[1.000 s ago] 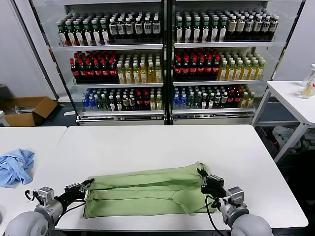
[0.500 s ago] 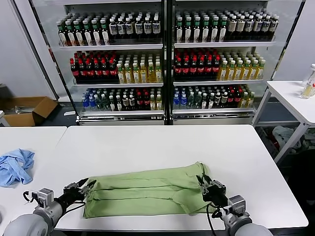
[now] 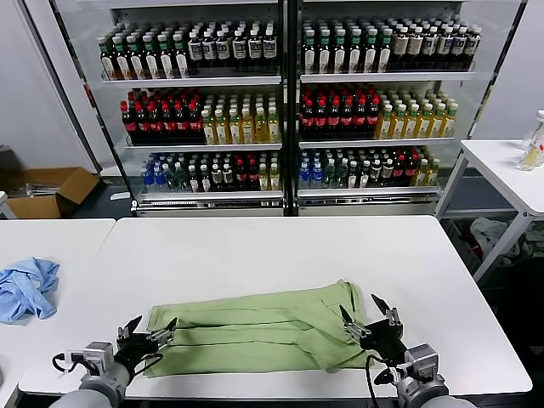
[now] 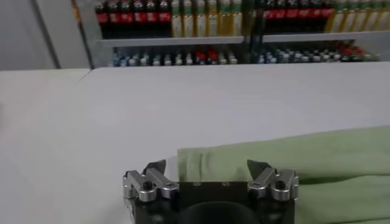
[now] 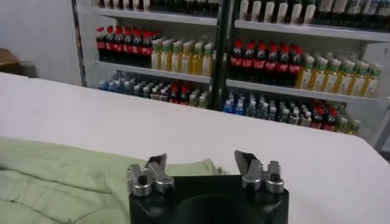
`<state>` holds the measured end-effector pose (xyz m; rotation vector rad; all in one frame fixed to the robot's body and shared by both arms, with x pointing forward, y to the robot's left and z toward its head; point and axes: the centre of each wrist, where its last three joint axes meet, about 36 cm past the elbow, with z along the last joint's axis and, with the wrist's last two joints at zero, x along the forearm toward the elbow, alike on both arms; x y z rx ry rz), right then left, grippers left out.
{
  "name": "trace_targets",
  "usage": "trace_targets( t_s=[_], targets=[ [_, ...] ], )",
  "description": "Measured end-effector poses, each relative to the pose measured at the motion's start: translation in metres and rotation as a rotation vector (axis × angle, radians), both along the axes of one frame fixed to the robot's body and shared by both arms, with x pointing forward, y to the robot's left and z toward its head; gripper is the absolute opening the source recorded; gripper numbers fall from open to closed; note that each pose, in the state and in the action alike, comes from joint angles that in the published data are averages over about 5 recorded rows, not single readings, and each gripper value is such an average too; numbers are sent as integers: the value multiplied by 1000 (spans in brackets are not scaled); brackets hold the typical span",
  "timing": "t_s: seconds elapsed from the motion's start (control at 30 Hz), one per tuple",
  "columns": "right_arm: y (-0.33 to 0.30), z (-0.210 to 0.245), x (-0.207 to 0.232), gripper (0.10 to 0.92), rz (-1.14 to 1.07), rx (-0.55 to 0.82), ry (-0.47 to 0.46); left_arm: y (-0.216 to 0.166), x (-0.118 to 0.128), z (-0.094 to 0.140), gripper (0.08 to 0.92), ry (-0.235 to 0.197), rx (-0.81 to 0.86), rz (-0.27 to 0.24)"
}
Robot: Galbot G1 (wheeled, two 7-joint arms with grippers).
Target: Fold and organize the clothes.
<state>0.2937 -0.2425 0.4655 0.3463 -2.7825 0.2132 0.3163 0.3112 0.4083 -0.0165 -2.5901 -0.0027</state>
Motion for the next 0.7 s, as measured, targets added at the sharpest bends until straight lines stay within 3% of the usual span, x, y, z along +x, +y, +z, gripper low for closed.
trace_targets(
  t_s=[0.1, 0.3, 0.7],
  targets=[
    [0, 0, -1, 821, -2, -4, 0, -8, -1, -3, 777, 3, 0, 34],
    [1, -1, -2, 823, -6, -7, 0, -18, -2, -9, 610, 16, 0, 80],
    [4, -2, -3, 823, -3, -8, 0, -32, -1, -16, 264, 31, -6, 111]
  ],
)
